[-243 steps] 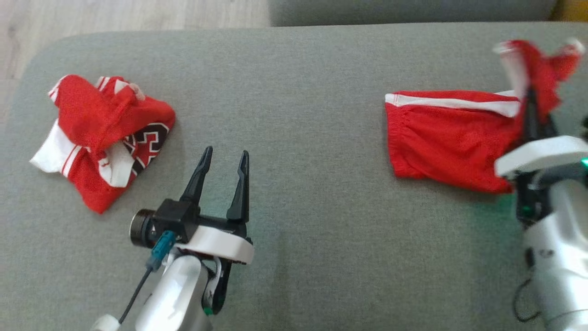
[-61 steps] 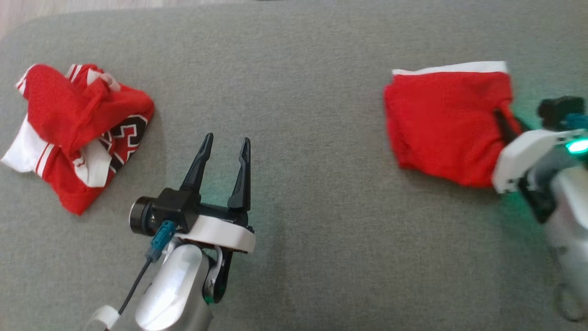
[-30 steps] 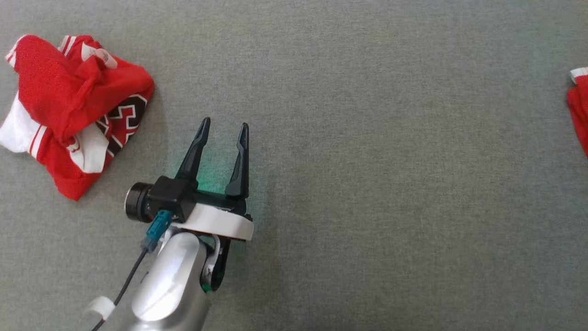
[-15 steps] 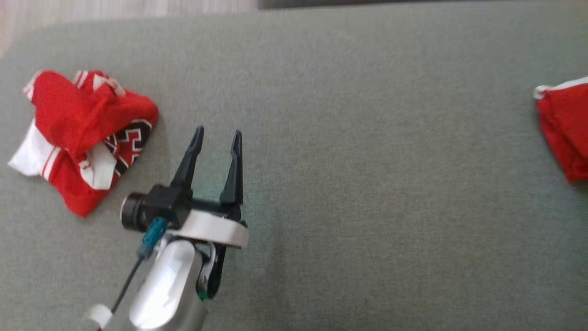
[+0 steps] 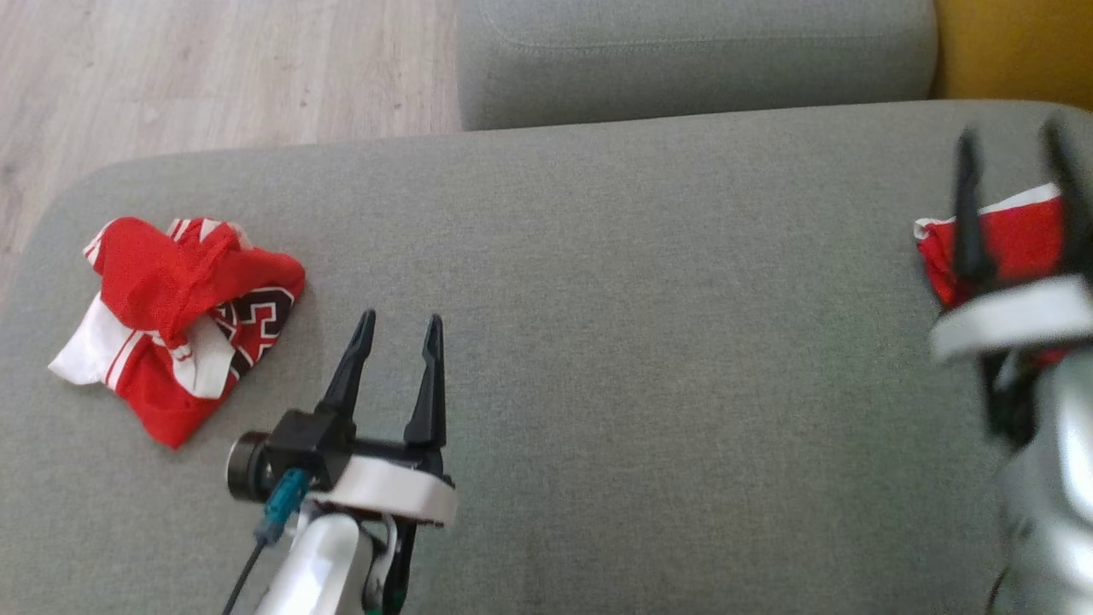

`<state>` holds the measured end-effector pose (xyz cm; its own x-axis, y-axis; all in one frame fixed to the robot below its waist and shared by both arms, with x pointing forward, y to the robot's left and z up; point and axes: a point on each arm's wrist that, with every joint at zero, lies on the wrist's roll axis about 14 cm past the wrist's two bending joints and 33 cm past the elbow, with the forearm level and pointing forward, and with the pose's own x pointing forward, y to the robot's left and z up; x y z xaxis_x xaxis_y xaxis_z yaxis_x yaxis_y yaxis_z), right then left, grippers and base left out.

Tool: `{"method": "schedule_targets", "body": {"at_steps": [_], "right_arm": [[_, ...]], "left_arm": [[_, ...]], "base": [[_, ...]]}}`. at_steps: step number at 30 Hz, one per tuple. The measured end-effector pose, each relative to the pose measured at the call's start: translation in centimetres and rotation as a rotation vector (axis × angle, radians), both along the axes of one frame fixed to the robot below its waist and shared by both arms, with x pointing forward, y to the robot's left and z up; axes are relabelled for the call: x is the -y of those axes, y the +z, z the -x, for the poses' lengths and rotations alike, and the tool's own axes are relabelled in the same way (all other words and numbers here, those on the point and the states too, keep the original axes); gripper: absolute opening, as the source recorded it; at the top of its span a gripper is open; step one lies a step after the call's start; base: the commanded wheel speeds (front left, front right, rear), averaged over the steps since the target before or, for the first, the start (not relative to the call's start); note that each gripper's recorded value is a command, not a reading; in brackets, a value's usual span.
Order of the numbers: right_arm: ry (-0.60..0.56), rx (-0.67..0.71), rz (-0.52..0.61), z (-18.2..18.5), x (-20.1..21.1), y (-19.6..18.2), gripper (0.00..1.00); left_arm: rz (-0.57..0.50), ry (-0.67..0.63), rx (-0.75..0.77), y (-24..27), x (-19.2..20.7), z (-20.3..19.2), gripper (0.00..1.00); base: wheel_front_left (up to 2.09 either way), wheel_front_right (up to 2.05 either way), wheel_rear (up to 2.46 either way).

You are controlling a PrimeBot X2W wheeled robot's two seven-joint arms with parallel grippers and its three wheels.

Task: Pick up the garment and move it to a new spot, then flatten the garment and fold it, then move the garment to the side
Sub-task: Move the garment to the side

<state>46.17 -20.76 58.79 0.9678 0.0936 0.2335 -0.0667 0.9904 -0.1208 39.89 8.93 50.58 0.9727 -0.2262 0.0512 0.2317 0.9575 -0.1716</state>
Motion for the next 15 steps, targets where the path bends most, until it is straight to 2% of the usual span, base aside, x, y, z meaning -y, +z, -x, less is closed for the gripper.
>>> {"method": "schedule_targets", "body": {"at_steps": [6, 15], "right_arm": [[0.048, -0.106, -0.113, 4.3, -3.4, -5.3, 1.00], [0.034, -0.233, -0.179, 9.3, -4.1, -10.0, 1.00]], "left_arm": [[0.003, 0.029, -0.025, -0.9, -0.9, 1.0, 1.00], [0.009, 0.072, -0.044, -1.6, -2.1, 2.1, 1.00]], "base": [[0.00, 0.00, 0.00], [0.00, 0.00, 0.00]]}}
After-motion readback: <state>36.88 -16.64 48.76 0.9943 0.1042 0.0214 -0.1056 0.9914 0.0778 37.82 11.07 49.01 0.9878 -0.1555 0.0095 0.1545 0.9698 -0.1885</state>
